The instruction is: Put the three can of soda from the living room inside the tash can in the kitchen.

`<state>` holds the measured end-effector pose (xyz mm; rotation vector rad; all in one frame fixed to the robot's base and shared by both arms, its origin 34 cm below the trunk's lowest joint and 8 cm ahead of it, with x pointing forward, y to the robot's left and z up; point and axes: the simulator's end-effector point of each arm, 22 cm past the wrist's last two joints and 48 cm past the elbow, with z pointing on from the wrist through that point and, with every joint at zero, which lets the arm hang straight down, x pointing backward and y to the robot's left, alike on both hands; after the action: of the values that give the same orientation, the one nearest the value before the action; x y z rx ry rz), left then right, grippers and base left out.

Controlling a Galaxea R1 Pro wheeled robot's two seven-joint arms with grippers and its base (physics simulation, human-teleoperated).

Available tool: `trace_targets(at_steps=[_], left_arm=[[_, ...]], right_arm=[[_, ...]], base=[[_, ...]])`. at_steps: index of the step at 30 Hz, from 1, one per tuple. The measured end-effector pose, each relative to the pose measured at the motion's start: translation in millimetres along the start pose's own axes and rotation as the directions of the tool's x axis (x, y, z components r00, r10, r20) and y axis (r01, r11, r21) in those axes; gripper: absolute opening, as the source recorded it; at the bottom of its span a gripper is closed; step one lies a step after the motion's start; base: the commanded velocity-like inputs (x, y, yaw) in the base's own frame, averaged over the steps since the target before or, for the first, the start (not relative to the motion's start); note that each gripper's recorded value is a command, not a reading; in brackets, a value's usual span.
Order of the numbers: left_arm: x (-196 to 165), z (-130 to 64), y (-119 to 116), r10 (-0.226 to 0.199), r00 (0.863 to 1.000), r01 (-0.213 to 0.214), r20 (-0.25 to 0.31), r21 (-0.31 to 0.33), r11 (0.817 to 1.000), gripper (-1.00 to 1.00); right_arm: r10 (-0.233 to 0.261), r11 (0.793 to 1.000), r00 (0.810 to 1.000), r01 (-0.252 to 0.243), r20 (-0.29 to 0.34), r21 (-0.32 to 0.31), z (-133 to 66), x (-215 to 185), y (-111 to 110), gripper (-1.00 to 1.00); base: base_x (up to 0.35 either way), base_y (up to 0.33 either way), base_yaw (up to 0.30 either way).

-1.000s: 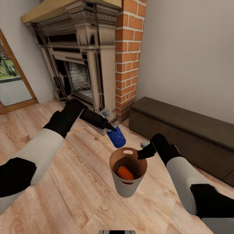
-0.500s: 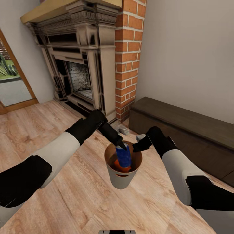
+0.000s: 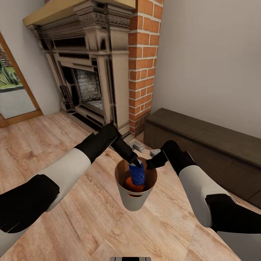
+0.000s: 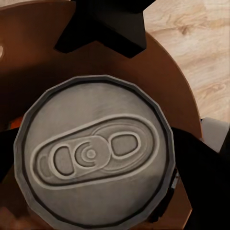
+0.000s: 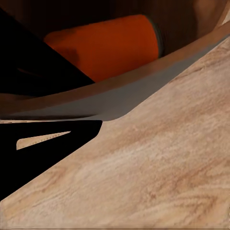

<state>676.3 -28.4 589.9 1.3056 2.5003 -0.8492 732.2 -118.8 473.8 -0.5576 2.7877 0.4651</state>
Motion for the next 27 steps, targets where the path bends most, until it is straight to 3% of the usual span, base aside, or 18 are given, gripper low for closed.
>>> trace_targets(at_steps=[7, 16, 22, 27], left_arm=[[2.5, 1.7, 6.4, 0.016, 1.000, -0.016, -0.004, -0.025, 1.000, -1.00], [16.7, 11.2, 7.6, 0.033, 0.997, -0.036, -0.070, -0.049, 0.998, -1.00], [33.0, 20.7, 10.0, 0.055, 0.988, -0.066, -0.143, -0.076, 0.995, -1.00], [36.5, 23.5, 9.9, 0.061, 0.985, -0.075, -0.159, -0.080, 0.994, -1.00]], right_arm=[[0.007, 1.000, 1.000, -0.007, -0.006, -0.008, -0.8, -0.9, 0.9, -1.00], [0.007, 1.000, 1.000, -0.007, -0.005, -0.003, -5.8, -6.7, -1.8, -1.00], [0.006, 1.000, 1.000, -0.006, -0.006, 0.002, -8.9, -9.9, -4.2, -1.00], [0.005, 1.000, 1.000, -0.005, -0.006, 0.009, -10.2, -10.6, -6.8, -1.00]], base=[[0.000, 0.000, 0.000], [0.000, 0.000, 0.000], [0.000, 0.000, 0.000], [0.000, 0.000, 0.000]])
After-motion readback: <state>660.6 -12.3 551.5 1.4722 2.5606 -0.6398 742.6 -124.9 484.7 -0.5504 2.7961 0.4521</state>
